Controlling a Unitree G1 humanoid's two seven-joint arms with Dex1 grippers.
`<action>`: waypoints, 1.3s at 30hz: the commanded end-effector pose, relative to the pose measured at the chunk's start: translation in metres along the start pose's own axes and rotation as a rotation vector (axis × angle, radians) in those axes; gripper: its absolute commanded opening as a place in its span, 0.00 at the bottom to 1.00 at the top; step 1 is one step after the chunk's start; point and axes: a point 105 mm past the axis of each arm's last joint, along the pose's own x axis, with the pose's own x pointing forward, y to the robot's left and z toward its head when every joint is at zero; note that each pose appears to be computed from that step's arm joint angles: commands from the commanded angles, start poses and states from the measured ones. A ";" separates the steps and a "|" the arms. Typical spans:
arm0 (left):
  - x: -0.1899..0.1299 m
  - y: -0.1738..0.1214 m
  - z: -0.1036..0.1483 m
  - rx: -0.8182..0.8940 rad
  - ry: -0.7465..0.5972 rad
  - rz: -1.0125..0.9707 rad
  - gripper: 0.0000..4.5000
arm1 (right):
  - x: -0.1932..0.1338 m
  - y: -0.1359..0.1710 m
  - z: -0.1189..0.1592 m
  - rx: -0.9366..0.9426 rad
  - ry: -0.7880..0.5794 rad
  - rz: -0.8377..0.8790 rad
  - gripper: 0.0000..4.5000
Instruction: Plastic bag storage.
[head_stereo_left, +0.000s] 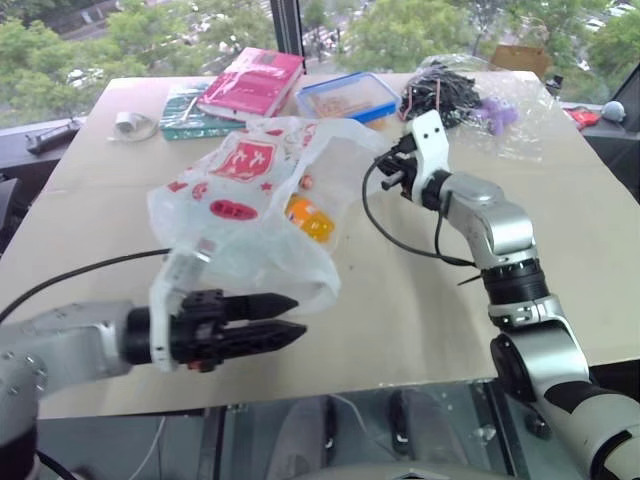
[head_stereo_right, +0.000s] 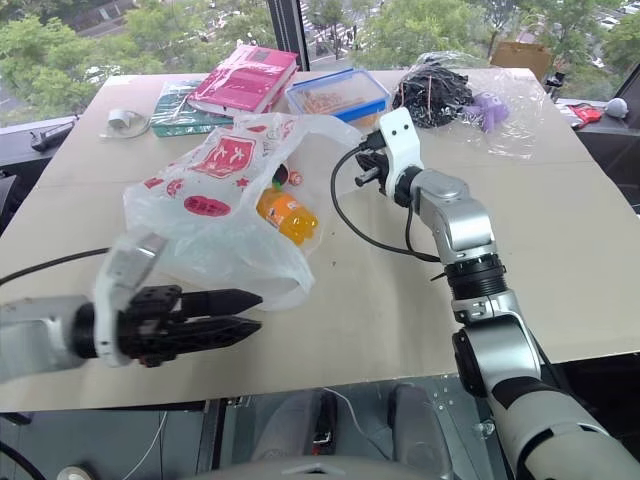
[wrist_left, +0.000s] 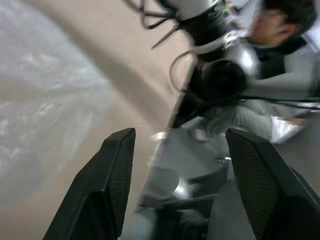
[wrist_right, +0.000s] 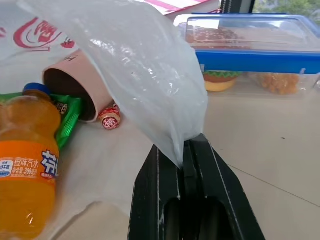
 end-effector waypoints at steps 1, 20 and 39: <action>0.014 0.015 0.001 0.104 -0.044 0.140 0.66 | -0.005 0.001 0.015 -0.017 -0.047 0.000 0.00; 0.041 -0.001 0.079 -0.047 -0.368 -0.279 0.66 | -0.028 -0.022 0.044 0.138 -0.112 -0.025 0.00; -0.038 0.038 0.310 0.163 -0.887 0.017 0.66 | -0.132 -0.080 0.256 0.232 -0.663 -0.032 0.00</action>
